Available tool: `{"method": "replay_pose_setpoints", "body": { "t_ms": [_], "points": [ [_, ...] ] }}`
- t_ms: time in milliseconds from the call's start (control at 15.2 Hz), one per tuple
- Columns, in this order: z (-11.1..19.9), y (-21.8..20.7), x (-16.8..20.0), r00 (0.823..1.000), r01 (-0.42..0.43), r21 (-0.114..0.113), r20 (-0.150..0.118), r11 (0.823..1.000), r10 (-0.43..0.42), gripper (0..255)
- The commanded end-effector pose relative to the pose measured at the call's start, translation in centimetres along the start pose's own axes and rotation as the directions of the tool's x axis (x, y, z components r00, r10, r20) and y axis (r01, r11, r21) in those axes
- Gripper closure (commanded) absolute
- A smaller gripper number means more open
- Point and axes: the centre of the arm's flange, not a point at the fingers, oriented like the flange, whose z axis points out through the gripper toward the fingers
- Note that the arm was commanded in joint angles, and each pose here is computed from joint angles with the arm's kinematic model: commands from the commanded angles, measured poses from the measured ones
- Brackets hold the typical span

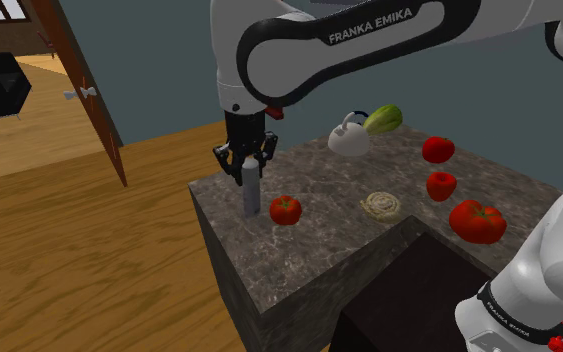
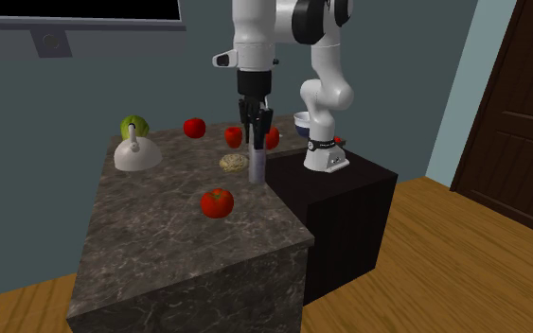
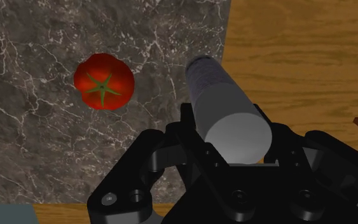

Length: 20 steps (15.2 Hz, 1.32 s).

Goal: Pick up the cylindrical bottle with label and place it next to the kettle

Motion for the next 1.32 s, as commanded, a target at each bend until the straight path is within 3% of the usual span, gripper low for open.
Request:
{"method": "replay_pose_setpoints", "body": {
  "t_ms": [0,726,1254],
  "points": [
    [-1.1,0.0,0.0,1.0,0.0,0.0,0.0,1.0,0.0,255],
    [-6.6,-0.1,0.1,1.0,0.0,0.0,0.0,1.0,0.0,255],
    [-6.8,10.2,2.4,1.0,0.0,0.0,0.0,1.0,0.0,255]
  ]
}}
